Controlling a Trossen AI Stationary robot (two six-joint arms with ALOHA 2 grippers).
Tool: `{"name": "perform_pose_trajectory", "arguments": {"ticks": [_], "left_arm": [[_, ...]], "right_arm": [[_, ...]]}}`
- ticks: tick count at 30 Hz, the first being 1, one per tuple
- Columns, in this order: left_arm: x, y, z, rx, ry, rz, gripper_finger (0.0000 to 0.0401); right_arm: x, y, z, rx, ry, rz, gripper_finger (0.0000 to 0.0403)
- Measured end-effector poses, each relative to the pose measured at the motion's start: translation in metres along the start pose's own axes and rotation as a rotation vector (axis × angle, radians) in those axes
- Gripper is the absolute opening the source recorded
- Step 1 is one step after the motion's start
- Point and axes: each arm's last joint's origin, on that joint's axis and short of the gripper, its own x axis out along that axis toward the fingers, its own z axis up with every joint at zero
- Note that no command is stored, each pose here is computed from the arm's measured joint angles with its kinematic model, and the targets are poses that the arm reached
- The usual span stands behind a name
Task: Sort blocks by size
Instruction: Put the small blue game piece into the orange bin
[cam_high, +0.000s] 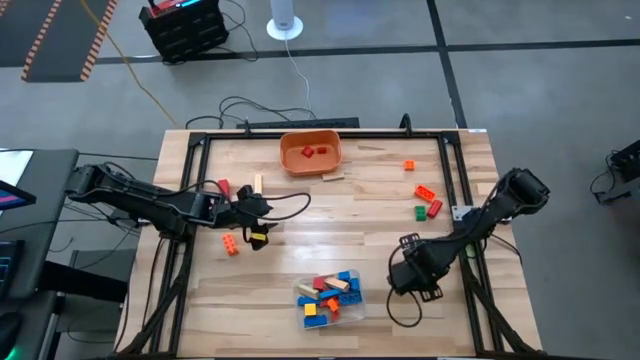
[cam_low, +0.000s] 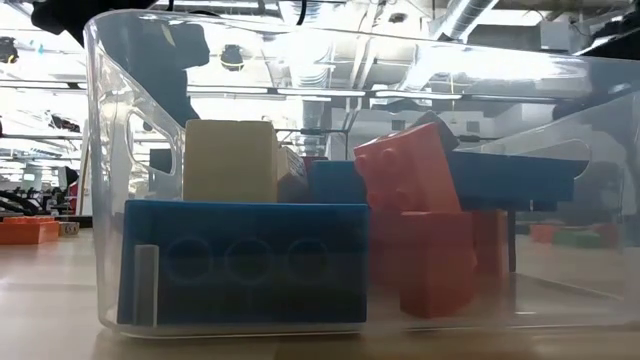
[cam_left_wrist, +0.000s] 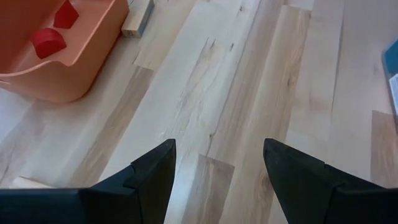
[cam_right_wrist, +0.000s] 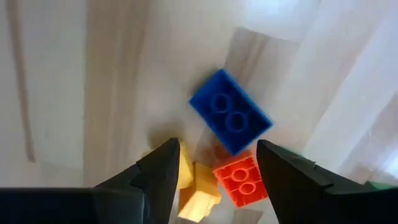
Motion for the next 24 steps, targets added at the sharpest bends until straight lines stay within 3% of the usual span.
{"name": "perform_pose_trajectory", "arguments": {"ticks": [5,10,17,24], "left_arm": [[0.0,0.0,0.0,0.001,0.0,0.0,0.0235],[0.001,0.003,0.001,-0.004,-0.003,0.009,0.0235],[0.002,0.005,0.002,-0.01,0.001,0.019,0.0235],[0.002,0.006,0.001,-0.009,0.003,0.02,0.0235]], "right_arm": [[-0.006,-0.002,0.005,-0.044,-0.023,0.036,0.0256],[-0.009,-0.006,0.016,-0.121,-0.084,0.05,0.0291],[0.016,-0.003,0.022,-0.311,0.055,0.019,0.0342],[0.032,0.003,0.021,-0.484,0.166,-0.085,0.0334]]}}
